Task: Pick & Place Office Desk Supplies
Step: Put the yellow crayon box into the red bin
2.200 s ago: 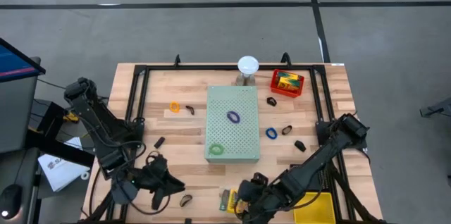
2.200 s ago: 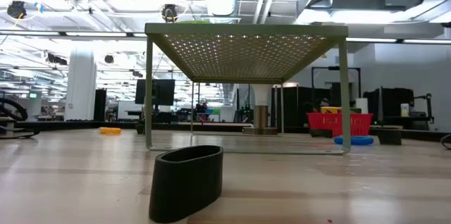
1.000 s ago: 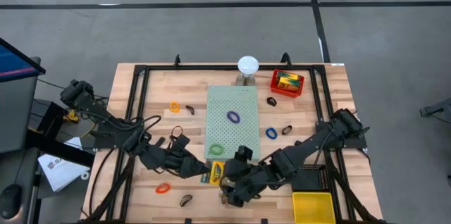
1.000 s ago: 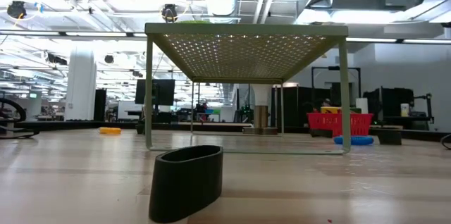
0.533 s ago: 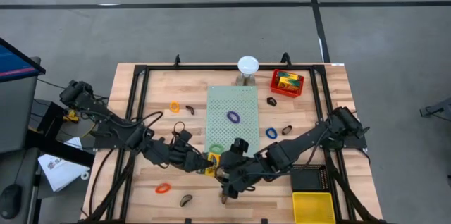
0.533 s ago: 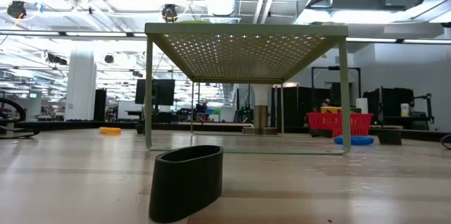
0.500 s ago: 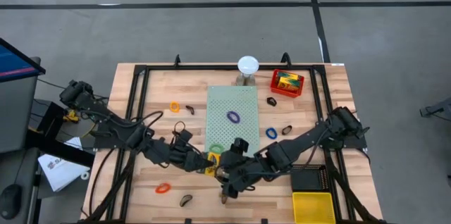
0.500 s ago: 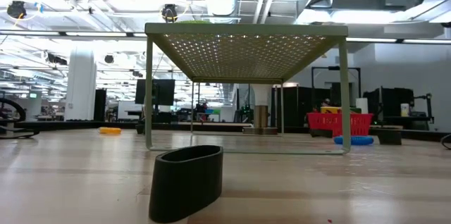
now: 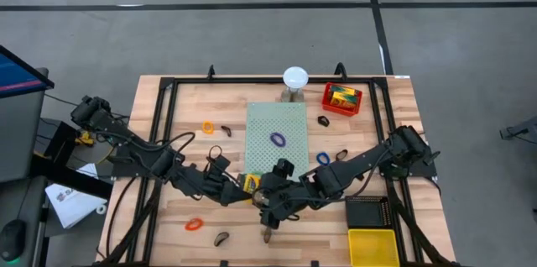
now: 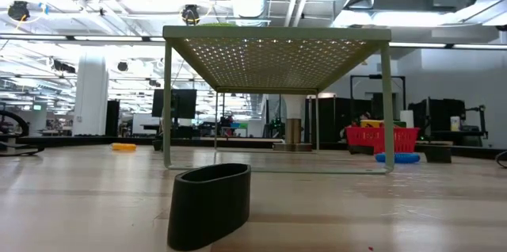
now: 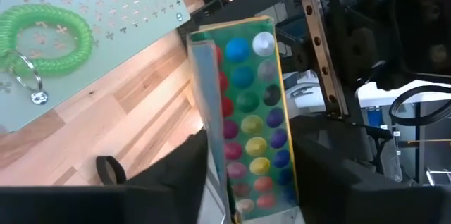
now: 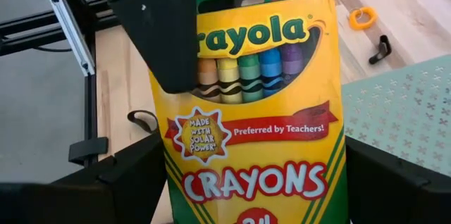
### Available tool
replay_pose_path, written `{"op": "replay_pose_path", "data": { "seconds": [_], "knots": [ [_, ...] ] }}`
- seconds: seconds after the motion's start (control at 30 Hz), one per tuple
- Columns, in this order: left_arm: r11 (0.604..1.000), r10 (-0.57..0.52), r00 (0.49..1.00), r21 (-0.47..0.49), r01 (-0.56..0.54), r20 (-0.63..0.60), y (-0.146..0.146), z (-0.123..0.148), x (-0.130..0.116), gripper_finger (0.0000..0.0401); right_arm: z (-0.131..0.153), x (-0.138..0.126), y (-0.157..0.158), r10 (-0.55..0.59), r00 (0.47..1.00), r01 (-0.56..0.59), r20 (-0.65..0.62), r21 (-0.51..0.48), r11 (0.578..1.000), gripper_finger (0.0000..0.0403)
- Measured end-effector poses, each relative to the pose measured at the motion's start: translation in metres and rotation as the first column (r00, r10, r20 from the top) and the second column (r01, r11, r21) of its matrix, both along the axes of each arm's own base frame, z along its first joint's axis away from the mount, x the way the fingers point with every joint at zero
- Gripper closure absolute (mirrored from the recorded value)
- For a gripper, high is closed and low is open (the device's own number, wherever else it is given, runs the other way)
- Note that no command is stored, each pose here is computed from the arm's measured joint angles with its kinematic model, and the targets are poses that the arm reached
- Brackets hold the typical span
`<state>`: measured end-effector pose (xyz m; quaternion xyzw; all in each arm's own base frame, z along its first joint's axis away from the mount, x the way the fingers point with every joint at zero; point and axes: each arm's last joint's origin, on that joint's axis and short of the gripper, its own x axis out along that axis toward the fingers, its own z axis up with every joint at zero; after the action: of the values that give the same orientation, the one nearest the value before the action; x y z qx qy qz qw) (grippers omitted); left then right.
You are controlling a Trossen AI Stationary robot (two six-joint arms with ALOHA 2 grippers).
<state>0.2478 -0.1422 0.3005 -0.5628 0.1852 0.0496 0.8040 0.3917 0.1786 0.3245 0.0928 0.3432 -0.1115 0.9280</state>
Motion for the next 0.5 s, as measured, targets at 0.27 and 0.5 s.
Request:
{"op": "replay_pose_path", "data": {
  "seconds": [0.27, 0.5],
  "knots": [
    [1.0, 0.028, 1.0, 0.003, -0.028, 0.005, 0.002, 0.0001, 0.0009, 0.0299, 0.0003, 0.0005, -0.0004, 0.009, 1.0, -0.009, 0.002, -0.011, 1.0, 0.0058],
    [0.999, 0.034, 0.999, 0.006, -0.034, 0.007, 0.0022, 0.0002, 0.001, 0.0283, 0.0008, 0.001, -0.0001, 0.008, 1.0, -0.008, 0.009, -0.007, 1.0, 0.0058]
  ]
}}
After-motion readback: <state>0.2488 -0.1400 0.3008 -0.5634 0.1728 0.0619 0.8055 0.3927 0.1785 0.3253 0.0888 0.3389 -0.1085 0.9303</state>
